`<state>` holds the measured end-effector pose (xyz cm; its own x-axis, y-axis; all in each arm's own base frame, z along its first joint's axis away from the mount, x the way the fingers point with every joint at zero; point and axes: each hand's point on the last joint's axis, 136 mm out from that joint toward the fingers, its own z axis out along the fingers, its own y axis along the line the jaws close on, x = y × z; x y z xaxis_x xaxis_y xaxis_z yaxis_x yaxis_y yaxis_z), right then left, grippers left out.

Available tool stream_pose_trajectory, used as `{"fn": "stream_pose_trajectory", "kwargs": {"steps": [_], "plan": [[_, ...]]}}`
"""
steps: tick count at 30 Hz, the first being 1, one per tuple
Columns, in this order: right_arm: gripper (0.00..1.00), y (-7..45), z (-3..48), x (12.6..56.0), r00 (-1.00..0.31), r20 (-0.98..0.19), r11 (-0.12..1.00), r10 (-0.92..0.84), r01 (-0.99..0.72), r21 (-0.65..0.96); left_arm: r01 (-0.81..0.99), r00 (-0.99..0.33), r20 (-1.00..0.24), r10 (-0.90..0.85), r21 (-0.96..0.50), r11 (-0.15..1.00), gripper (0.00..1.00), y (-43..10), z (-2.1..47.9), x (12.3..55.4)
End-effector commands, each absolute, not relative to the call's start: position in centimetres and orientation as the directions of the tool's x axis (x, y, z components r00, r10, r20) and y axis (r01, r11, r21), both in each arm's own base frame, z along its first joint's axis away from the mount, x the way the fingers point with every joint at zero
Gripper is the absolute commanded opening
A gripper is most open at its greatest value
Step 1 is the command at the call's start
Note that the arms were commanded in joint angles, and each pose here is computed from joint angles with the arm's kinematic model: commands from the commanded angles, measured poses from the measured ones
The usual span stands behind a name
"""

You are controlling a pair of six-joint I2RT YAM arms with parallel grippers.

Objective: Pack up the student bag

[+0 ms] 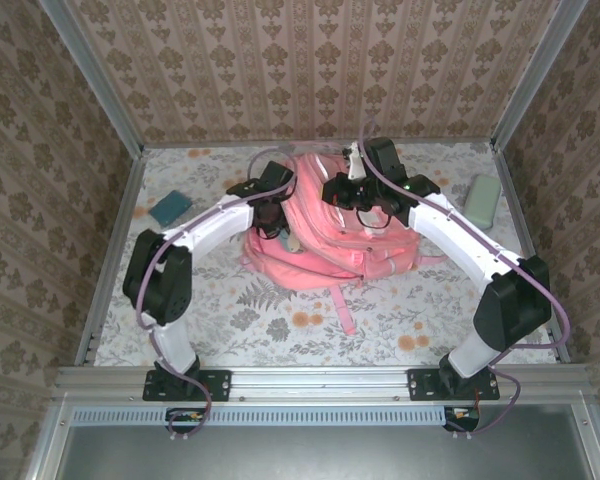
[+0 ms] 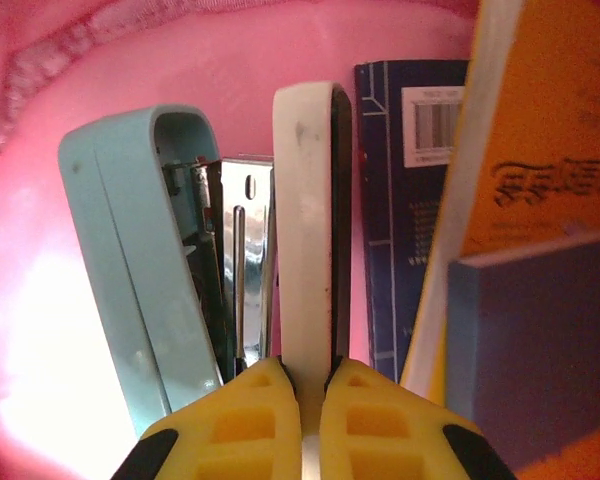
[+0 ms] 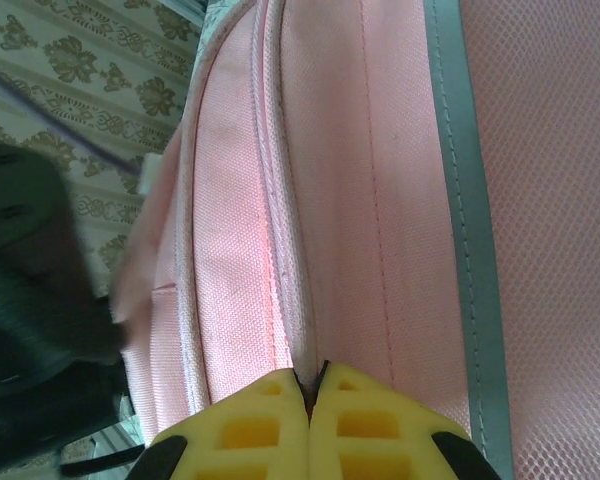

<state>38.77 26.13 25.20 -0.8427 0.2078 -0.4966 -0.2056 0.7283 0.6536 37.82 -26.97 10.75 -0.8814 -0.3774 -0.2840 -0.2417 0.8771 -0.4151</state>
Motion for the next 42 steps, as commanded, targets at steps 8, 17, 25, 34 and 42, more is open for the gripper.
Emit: {"fn": "stream_pose_trajectory", "kwargs": {"steps": [8, 17, 25, 34, 42], "plan": [[0.00, 26.0, 26.6, 38.2, -0.835, -0.503, 0.705, 0.222, -0.219, 0.675, -0.210, -0.881, -0.289, -0.375, -0.471, 0.857, 0.30, -30.5, 11.1, 39.5], [0.00, 25.4, 26.0, 38.4, -0.837, -0.501, 0.716, 0.221, -0.209, 0.666, -0.174, -0.872, -0.340, -0.351, -0.455, 0.873, 0.68, -27.0, 14.2, 38.7], [0.00, 26.0, 25.4, 38.1, -0.848, -0.494, 0.708, 0.193, -0.228, 0.668, -0.143, -0.853, -0.417, -0.314, -0.393, 0.908, 0.83, -20.4, 16.7, 38.5], [0.00, 28.7, 24.9, 37.1, -0.862, -0.489, 0.686, 0.133, -0.276, 0.673, -0.261, -0.791, -0.480, -0.379, -0.296, 0.919, 1.00, -7.8, 15.9, 42.2], [0.00, 31.3, 24.6, 36.0, -0.875, -0.479, 0.668, 0.074, -0.313, 0.675, -0.385, -0.728, -0.480, -0.490, -0.306, 0.871, 1.00, 1.3, 13.1, 46.6]]}}
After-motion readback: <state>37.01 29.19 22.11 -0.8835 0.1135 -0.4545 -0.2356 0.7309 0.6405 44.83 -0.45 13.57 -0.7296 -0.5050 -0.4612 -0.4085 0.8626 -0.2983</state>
